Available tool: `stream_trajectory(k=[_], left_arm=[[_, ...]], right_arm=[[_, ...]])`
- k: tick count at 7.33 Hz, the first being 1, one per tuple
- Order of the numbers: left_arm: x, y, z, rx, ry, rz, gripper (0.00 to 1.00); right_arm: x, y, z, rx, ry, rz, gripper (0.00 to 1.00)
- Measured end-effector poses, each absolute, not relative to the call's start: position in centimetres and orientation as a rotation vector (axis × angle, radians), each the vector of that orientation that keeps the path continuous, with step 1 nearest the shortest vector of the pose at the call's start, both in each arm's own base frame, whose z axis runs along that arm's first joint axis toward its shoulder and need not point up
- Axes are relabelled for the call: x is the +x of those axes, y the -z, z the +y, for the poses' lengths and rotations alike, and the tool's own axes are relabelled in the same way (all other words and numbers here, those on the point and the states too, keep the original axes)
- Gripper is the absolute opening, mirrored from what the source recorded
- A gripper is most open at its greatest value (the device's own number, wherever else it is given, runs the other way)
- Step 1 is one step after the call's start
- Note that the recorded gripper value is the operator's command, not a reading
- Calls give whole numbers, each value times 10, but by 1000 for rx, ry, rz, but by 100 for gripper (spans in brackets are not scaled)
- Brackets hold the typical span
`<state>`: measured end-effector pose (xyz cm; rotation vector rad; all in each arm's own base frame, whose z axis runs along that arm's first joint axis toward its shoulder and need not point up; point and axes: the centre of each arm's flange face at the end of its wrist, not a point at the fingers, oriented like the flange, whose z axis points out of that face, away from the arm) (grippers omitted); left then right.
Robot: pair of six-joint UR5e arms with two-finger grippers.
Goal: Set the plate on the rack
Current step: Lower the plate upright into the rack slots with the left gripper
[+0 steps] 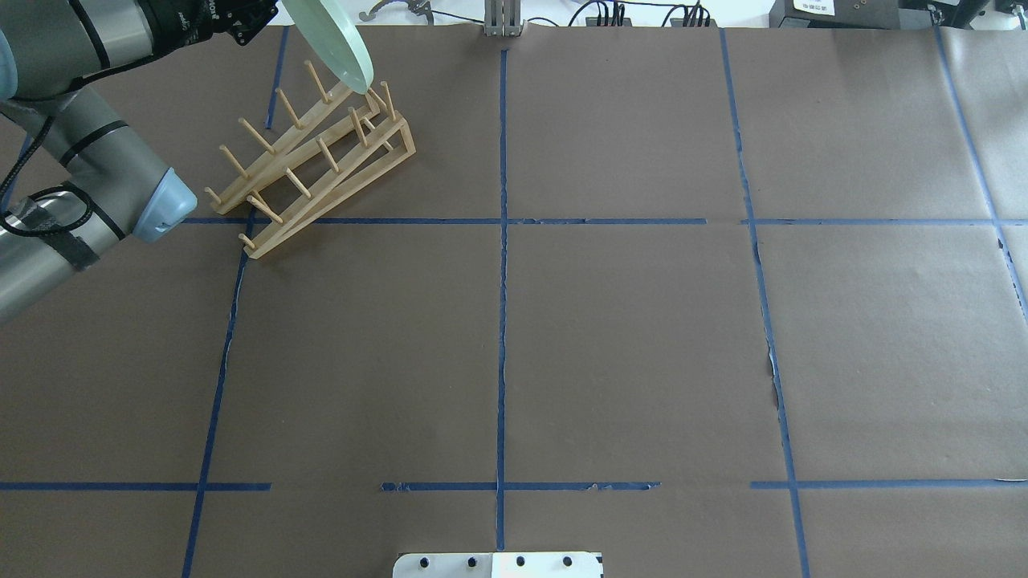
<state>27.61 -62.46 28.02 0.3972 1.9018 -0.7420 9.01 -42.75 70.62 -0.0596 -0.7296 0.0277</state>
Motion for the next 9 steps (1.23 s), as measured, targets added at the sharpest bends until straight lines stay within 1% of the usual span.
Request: stream_trajectory(k=[6,7,8,9], left_arm=[[314,-305,-625,361,768,1854,0],[318,-307,-625,358,771,1850,17],[320,-308,-624,358,775,1848,99],[322,-308,-624,360,775,1844,100]], right_arm=[[90,-706,-428,-59,-27,-730,100],[90,-706,-428,-59,-28,-730,100],[90,-706,-428,-59,-28,-730,100],[90,-706,-428,-59,-27,-730,100]])
